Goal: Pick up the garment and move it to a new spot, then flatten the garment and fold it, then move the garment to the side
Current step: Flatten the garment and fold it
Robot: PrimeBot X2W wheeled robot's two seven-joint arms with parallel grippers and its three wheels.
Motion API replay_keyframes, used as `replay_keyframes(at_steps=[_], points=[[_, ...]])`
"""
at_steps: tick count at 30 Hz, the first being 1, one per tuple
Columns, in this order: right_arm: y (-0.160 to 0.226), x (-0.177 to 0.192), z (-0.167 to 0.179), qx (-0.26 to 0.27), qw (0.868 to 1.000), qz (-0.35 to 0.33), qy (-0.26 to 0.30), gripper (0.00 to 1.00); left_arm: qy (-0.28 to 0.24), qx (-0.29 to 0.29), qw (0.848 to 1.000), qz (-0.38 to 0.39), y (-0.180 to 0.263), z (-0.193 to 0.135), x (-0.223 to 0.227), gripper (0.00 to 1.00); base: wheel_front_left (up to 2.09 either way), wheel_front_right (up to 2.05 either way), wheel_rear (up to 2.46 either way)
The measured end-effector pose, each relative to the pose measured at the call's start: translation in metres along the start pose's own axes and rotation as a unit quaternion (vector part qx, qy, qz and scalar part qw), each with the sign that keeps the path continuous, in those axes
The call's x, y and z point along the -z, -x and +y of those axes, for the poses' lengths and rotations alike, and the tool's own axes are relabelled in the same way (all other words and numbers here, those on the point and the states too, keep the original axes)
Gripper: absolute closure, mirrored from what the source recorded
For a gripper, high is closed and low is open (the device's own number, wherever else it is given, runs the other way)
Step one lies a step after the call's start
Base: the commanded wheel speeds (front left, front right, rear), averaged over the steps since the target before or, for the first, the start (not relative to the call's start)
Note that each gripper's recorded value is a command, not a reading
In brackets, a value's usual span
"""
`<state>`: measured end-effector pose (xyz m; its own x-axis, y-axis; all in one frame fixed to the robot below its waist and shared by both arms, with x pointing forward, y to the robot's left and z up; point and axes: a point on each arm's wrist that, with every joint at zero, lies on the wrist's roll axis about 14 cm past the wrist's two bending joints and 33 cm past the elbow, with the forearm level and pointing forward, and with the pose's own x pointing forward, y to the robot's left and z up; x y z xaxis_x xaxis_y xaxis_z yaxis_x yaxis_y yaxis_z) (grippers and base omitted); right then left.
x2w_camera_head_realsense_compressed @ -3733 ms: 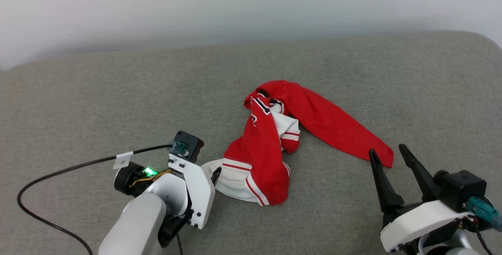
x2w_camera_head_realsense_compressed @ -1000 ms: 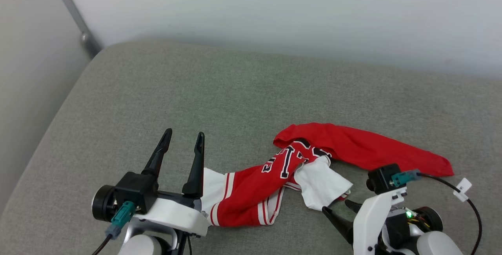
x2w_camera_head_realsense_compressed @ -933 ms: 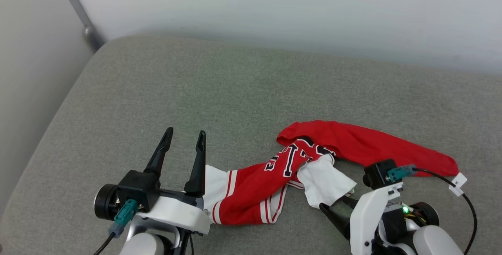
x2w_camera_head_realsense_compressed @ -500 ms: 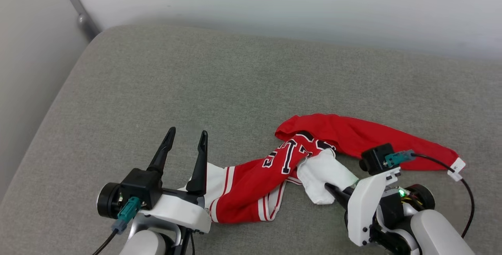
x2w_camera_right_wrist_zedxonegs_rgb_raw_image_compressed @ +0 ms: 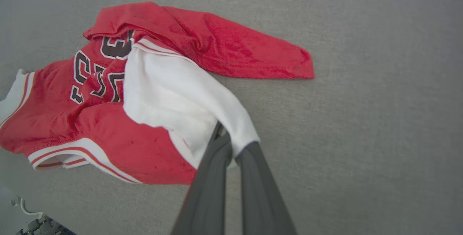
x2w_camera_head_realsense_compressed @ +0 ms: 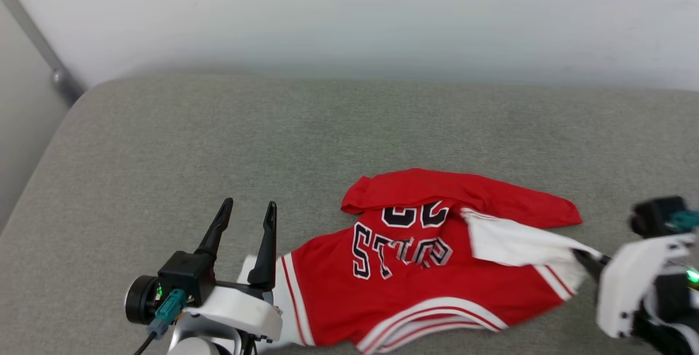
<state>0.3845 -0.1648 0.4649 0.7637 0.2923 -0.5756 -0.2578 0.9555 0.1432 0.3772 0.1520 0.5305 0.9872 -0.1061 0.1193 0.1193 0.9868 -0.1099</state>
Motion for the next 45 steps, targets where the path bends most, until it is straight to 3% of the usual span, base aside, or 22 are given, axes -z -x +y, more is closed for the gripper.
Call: replay_keyframes(at_steps=[6,11,12,13,14,22,29,38,45], points=[[0.032,0.052,-0.082,0.119,0.984,0.046,-0.128,1.0,0.002,0.013,1.0,0.012,-0.005,-0.007,0.007,0.0,0.0,0.0,0.0],[0.031,0.1,-0.098,0.156,0.959,0.082,-0.22,1.0,0.002,0.011,0.999,0.031,-0.009,-0.005,0.019,0.0,0.0,0.0,0.0],[0.028,0.106,-0.097,0.158,0.957,0.084,-0.228,0.88,0.002,0.01,0.999,0.035,-0.01,-0.004,0.022,0.0,0.0,0.0,0.0],[0.025,0.108,-0.095,0.158,0.955,0.082,-0.235,0.07,0.002,0.01,0.999,0.037,-0.011,-0.004,0.024,0.0,0.0,0.0,0.0],[0.021,0.109,-0.095,0.158,0.954,0.076,-0.244,0.0,0.002,0.009,0.999,0.039,-0.012,-0.003,0.025,0.0,0.0,0.0,0.0],[0.033,0.104,-0.11,0.188,0.954,0.023,-0.233,0.0,0.003,-0.001,0.999,0.043,-0.009,0.002,0.027,0.0,0.0,0.0,0.0],[0.063,0.081,-0.116,0.214,0.96,-0.051,-0.171,0.0,0.001,-0.008,0.999,0.036,0.003,0.004,0.019,0.0,0.0,0.0,0.0],[0.073,0.021,-0.069,0.169,0.966,-0.184,-0.072,0.0,-0.004,-0.024,0.999,0.034,0.02,0.011,0.01,0.0,0.0,0.0,0.0],[0.083,-0.026,-0.022,0.116,0.948,-0.297,-0.007,0.0,-0.02,-0.032,0.997,0.072,0.028,0.018,0.02,0.0,0.0,0.0,0.0]])
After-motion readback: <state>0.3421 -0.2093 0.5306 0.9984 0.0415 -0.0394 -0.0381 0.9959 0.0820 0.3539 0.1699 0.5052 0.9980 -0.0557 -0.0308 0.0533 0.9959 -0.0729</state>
